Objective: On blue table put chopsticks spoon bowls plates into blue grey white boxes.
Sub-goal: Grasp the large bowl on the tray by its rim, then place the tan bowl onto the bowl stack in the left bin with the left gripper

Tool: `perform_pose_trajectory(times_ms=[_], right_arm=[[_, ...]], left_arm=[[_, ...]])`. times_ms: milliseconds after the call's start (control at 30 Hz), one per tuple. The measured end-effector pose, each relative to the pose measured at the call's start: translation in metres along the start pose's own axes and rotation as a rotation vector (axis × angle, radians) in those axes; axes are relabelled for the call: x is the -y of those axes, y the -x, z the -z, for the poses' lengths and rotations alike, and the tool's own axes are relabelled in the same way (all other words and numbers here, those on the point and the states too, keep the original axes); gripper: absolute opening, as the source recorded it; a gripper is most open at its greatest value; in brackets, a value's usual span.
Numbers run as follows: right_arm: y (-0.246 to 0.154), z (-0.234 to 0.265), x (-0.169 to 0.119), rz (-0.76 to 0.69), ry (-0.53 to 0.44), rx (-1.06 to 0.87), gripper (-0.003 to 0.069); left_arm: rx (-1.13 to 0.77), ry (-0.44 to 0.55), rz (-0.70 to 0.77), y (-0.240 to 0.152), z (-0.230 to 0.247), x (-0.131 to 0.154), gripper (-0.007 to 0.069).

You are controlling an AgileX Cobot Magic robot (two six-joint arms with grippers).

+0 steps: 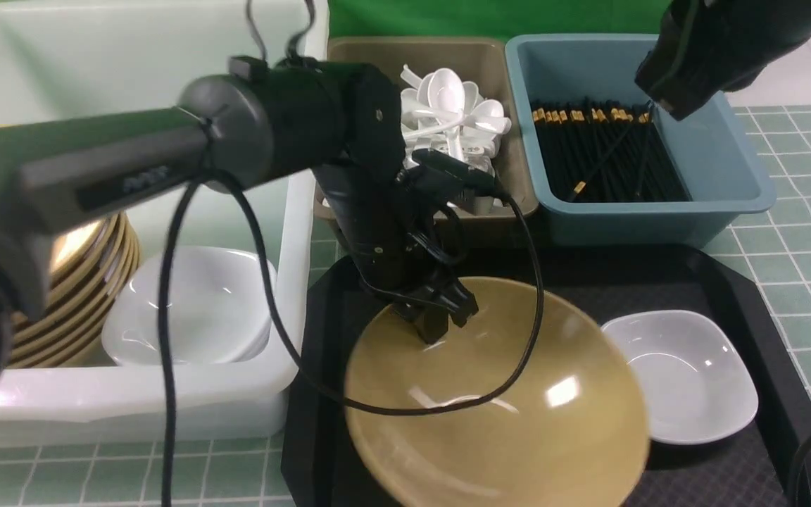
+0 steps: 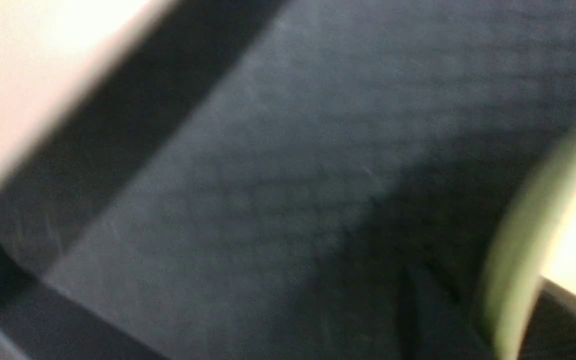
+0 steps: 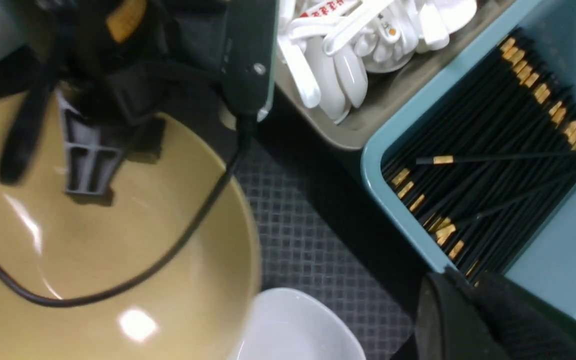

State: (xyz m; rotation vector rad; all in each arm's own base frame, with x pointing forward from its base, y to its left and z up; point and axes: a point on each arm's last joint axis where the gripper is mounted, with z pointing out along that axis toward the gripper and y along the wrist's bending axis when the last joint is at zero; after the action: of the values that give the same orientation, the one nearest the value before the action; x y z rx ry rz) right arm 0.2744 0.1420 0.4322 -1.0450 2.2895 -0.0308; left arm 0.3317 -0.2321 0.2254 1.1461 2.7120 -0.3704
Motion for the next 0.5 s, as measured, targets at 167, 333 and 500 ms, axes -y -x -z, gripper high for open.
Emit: perform_pose_trajectory(times_ms=[167, 333, 500], right_arm=[[0.007, 0.006, -0.02, 0.092, 0.032, 0.029, 0.0117], [0.021, 0.018, -0.058, 0.226, 0.093, 0.093, 0.0117], [0.036, 0.036, -0.084, 0.322, 0.12, 0.218, 0.0117]], left_arm=[[0.142, 0.047, 0.019, -0.003, 0.055, 0.001, 0.0008], [0.3, 0.09, 0.146, -0.032, 0.134, -0.024, 0.0008], [0.472, 0.117, 0.337, -0.082, 0.209, -0.051, 0.0008]])
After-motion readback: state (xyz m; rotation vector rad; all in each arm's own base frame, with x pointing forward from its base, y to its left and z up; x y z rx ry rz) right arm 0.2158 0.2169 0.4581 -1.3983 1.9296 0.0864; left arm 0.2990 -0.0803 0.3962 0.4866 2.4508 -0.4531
